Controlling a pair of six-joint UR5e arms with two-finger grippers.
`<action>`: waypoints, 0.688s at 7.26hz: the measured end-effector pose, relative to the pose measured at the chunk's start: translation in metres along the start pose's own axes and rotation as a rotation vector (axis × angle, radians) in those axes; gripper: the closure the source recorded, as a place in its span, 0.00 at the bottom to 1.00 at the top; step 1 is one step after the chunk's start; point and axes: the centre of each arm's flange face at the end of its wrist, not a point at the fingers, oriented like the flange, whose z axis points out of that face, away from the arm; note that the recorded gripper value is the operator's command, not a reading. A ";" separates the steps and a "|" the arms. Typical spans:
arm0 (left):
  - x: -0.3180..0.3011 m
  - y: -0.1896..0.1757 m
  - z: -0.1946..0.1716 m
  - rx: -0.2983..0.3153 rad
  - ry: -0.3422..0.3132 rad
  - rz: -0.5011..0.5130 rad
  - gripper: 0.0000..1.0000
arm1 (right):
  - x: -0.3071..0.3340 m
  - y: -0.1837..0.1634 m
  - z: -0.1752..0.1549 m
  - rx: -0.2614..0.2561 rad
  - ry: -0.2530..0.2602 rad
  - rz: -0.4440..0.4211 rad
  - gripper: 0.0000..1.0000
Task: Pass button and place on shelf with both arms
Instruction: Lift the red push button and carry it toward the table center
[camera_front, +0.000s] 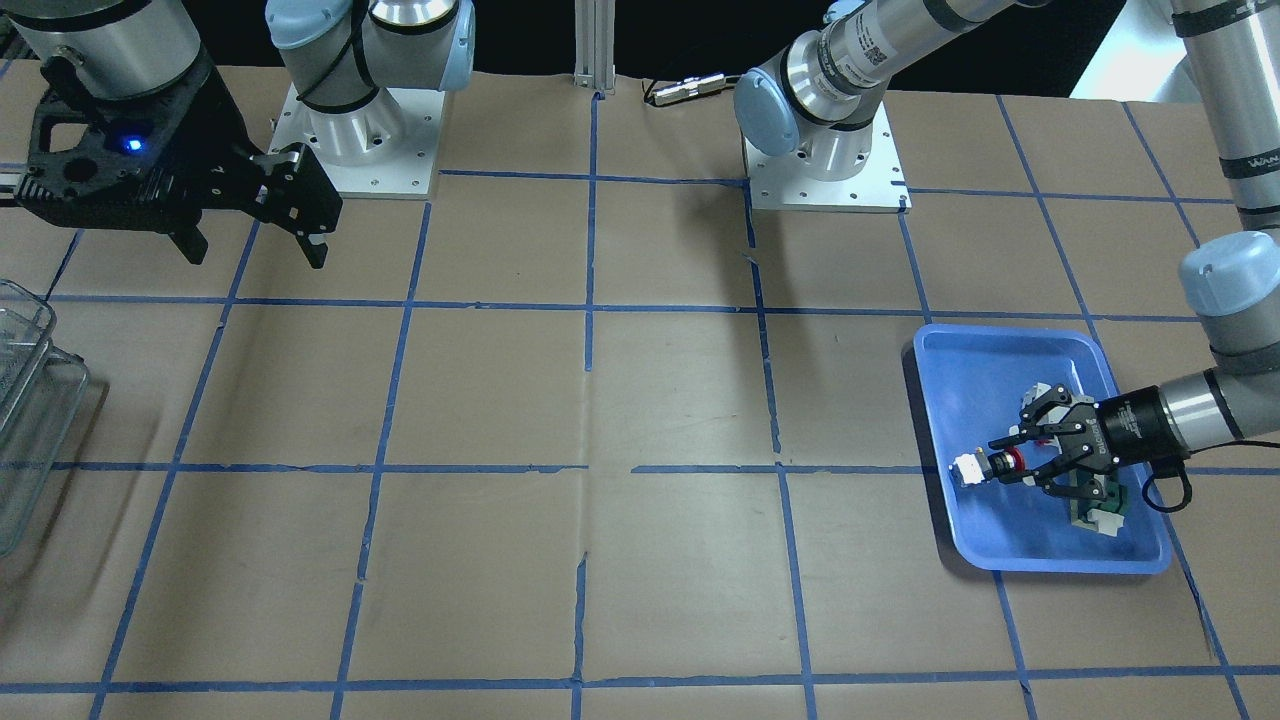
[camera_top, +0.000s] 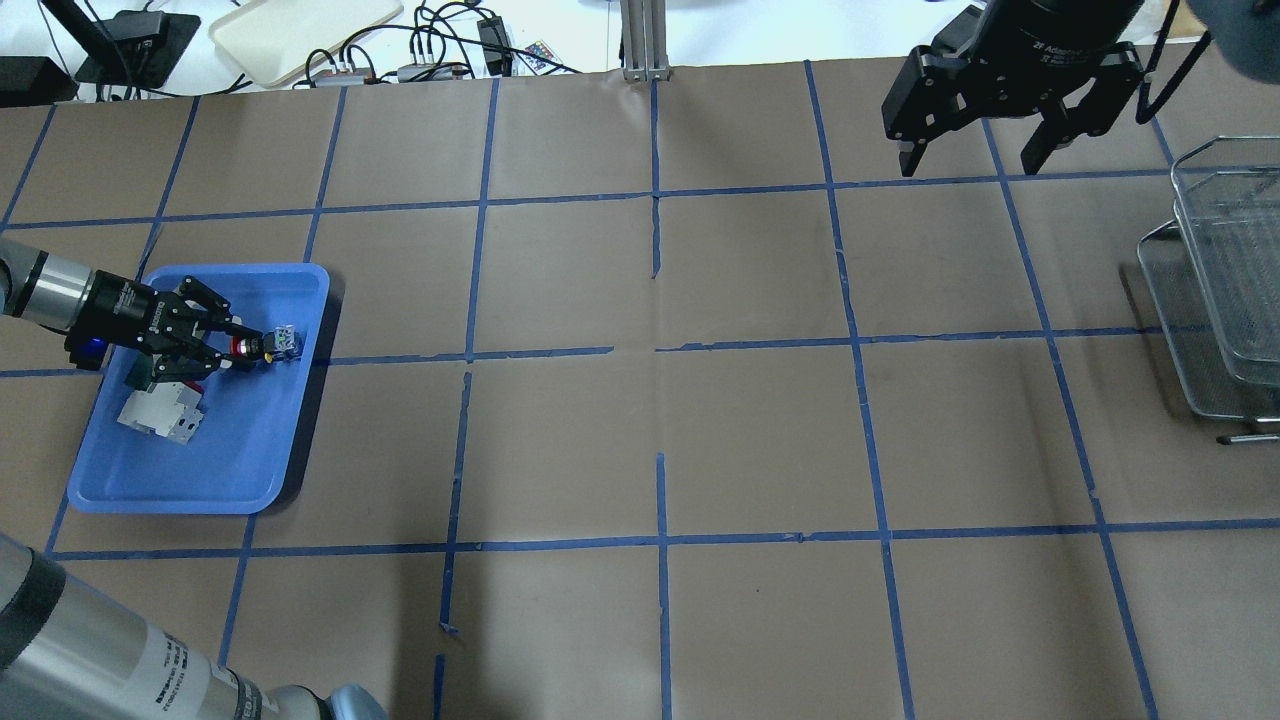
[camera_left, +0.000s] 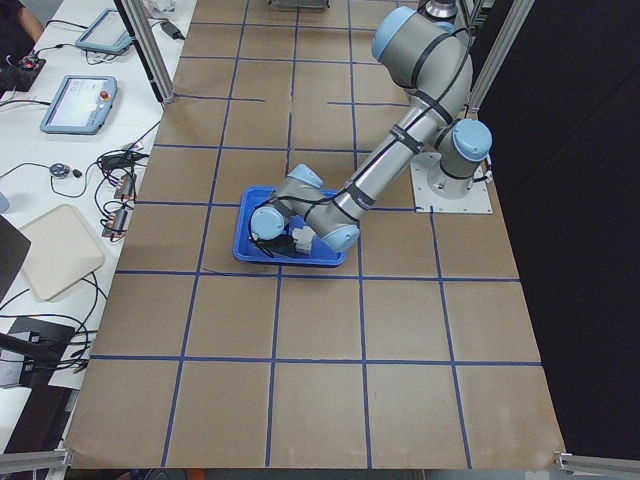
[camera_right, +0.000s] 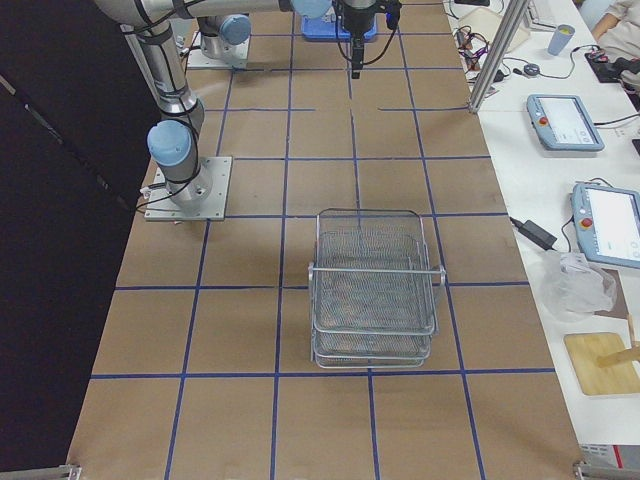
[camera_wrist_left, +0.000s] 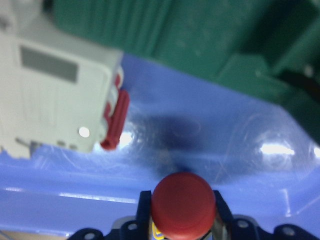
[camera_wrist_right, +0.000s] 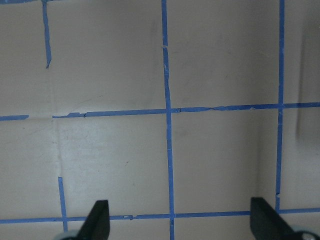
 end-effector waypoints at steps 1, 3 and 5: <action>0.008 0.039 -0.002 -0.007 -0.006 0.036 1.00 | 0.001 -0.001 -0.002 0.013 0.001 0.001 0.00; 0.011 0.126 0.004 -0.092 -0.036 0.075 1.00 | 0.005 -0.006 -0.006 0.049 -0.004 -0.003 0.00; 0.002 0.216 0.030 -0.143 -0.089 0.148 1.00 | 0.013 -0.009 -0.014 0.078 -0.004 -0.131 0.00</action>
